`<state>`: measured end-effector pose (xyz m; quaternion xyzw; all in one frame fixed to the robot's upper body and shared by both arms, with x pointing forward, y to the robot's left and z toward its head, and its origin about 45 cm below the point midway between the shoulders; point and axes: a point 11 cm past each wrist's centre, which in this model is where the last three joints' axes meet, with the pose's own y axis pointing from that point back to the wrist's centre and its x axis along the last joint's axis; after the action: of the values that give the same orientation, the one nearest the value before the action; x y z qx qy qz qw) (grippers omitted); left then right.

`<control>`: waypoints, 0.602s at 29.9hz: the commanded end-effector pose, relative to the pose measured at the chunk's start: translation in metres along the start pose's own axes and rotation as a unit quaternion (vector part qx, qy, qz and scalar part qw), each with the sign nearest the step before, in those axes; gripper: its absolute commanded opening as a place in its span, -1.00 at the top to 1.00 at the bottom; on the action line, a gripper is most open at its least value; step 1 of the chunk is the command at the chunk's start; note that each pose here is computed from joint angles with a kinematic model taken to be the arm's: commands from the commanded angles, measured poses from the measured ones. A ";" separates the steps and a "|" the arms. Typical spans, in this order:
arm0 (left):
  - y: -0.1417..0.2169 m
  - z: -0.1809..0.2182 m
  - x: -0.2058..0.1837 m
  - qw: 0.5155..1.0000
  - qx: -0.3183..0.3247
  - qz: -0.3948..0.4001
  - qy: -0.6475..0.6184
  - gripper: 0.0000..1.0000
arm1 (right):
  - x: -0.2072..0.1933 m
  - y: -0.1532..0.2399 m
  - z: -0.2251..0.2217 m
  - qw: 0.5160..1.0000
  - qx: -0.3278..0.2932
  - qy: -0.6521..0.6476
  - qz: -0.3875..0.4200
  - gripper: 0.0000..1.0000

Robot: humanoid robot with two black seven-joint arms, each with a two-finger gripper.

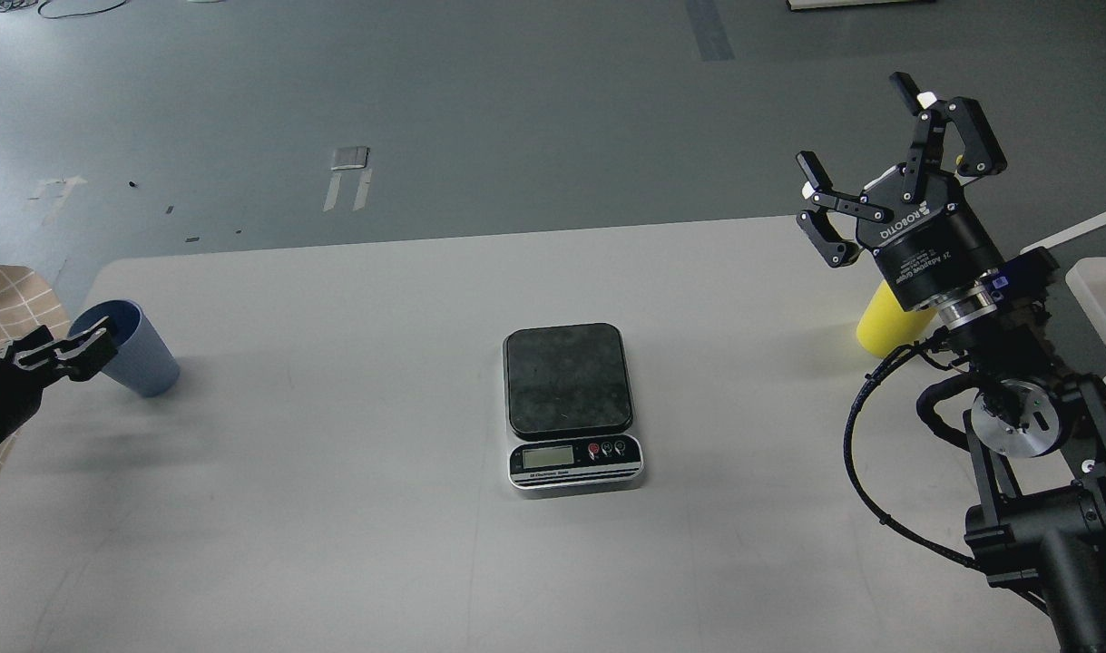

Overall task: Pour seasoning into cup on scale with both arms
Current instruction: 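Move the left gripper down to the blue cup and grasp it, then lift the blue cup with the left gripper and carry it over the scale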

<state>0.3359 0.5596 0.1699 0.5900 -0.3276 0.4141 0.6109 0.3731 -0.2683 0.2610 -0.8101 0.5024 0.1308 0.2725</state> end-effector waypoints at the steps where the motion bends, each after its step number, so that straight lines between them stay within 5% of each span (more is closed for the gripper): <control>1: 0.000 0.000 0.000 1.000 0.000 -0.001 0.000 -0.23 | 0.000 0.000 0.000 1.000 0.000 0.000 0.000 -1.00; 11: 0.000 0.000 -0.001 1.000 0.000 -0.004 0.001 -0.06 | 0.000 0.000 0.000 1.000 0.001 -0.001 0.000 -1.00; 18: 0.000 -0.001 -0.003 1.000 0.002 -0.007 -0.001 0.30 | 0.000 0.000 -0.001 1.000 0.001 -0.001 0.000 -1.00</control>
<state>0.3353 0.5601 0.1686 0.5918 -0.3238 0.4125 0.6122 0.3730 -0.2683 0.2613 -0.8100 0.5020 0.1309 0.2734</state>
